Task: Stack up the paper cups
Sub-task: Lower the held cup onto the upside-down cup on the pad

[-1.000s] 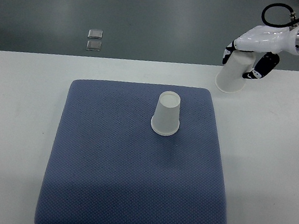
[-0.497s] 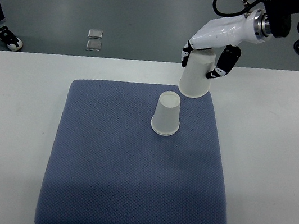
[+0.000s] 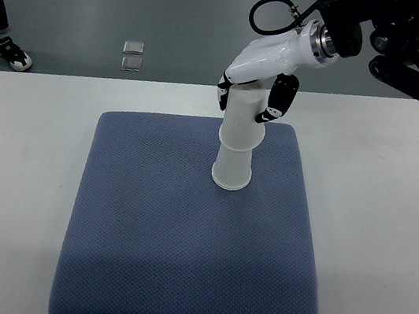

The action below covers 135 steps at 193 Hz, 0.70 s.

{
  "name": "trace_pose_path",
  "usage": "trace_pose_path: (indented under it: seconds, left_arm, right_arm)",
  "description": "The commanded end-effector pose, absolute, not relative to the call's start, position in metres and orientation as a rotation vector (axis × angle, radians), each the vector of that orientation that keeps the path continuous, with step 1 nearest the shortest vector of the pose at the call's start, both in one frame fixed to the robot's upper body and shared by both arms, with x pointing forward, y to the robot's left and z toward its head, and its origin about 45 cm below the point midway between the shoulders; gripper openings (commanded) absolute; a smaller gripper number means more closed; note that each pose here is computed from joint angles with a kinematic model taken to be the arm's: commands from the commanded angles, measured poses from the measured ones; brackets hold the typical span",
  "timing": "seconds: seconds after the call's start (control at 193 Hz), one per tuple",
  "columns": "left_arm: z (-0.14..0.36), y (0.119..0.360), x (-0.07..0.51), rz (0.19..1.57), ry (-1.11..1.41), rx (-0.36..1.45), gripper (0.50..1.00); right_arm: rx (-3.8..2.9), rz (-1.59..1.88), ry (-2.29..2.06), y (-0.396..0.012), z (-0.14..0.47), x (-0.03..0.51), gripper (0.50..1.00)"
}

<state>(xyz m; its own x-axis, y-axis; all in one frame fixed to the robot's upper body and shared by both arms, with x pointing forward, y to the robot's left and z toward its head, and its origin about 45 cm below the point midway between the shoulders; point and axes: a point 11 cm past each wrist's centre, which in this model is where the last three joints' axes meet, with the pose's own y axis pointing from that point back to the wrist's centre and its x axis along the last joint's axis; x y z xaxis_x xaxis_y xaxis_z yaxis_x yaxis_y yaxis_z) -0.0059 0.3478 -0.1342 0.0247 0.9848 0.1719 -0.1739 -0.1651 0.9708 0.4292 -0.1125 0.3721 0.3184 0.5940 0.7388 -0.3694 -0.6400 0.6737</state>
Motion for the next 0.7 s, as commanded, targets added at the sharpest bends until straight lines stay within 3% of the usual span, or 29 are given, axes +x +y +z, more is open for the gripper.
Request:
trace_pose_path:
  seconds: [0.0, 0.694]
  left_arm:
    - [-0.134, 0.348, -0.006, 1.377, 0.966, 1.219, 1.0]
    - [-0.134, 0.348, -0.006, 1.379, 0.966, 1.22, 1.0]
  right_arm:
    - [1.755, 1.439, 0.197, -0.115, 0.365, 0.431, 0.658]
    - [1.78, 1.436, 0.213, -0.103, 0.349, 0.43, 0.658]
